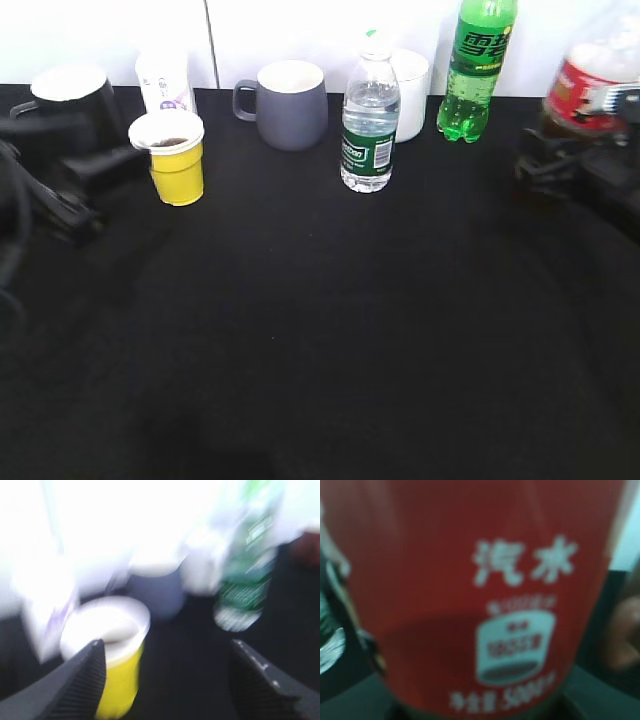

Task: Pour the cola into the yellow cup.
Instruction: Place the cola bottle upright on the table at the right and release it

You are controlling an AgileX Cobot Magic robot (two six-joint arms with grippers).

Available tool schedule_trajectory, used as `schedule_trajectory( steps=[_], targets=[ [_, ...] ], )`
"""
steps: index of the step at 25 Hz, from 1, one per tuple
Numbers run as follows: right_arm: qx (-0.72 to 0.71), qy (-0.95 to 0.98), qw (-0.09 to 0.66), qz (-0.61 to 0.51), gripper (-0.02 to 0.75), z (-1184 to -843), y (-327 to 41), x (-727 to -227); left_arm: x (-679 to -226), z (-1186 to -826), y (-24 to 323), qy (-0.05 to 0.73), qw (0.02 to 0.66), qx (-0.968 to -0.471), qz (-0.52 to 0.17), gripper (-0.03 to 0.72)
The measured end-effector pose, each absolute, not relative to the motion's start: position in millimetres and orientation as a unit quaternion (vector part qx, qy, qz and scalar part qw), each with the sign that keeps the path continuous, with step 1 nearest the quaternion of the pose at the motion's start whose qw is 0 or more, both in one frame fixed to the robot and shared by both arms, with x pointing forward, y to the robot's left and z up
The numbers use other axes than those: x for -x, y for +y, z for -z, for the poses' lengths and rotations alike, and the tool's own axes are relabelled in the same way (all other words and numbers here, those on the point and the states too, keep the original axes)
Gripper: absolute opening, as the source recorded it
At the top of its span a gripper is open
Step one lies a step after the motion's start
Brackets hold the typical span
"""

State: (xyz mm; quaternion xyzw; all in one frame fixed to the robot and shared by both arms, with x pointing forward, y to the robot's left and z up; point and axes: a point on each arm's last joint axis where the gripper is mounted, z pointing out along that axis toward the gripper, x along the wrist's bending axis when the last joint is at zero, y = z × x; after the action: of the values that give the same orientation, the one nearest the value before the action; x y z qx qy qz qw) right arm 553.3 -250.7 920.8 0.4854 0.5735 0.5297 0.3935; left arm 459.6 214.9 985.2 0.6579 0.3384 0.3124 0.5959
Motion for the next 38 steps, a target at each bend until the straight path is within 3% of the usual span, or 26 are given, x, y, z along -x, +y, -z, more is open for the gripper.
schedule_trajectory(
  steps=[4,11,12,15,17,23,38],
  targets=[
    [-0.476,0.583,0.403,-0.521,0.367,-908,-248,-579,-445,-1013,219,0.309,0.609,-0.644,-0.345,0.571],
    [-0.474,0.597,0.404,-0.506,0.367,-897,-247,-584,-444,-1013,219,0.309,0.607,-0.646,-0.345,0.554],
    [-0.474,0.596,0.404,-0.506,0.382,-897,-247,-584,-444,-1013,219,0.309,0.607,-0.646,-0.345,0.554],
    [-0.491,0.599,0.396,-0.494,0.558,-892,-249,-581,-444,-1013,219,0.309,0.607,-0.646,-0.345,0.554],
    [-0.505,0.604,0.382,-0.483,0.599,-886,-251,-570,-444,-1013,219,0.309,0.608,-0.645,-0.345,0.554],
    [-0.524,0.61,0.369,-0.466,0.599,-888,-257,-534,-445,-1010,220,0.317,0.593,-0.656,-0.343,0.554],
    [-0.552,0.616,0.365,-0.427,0.648,-880,-264,-518,-444,-1008,219,0.316,0.587,-0.663,-0.341,0.552]
  ],
)
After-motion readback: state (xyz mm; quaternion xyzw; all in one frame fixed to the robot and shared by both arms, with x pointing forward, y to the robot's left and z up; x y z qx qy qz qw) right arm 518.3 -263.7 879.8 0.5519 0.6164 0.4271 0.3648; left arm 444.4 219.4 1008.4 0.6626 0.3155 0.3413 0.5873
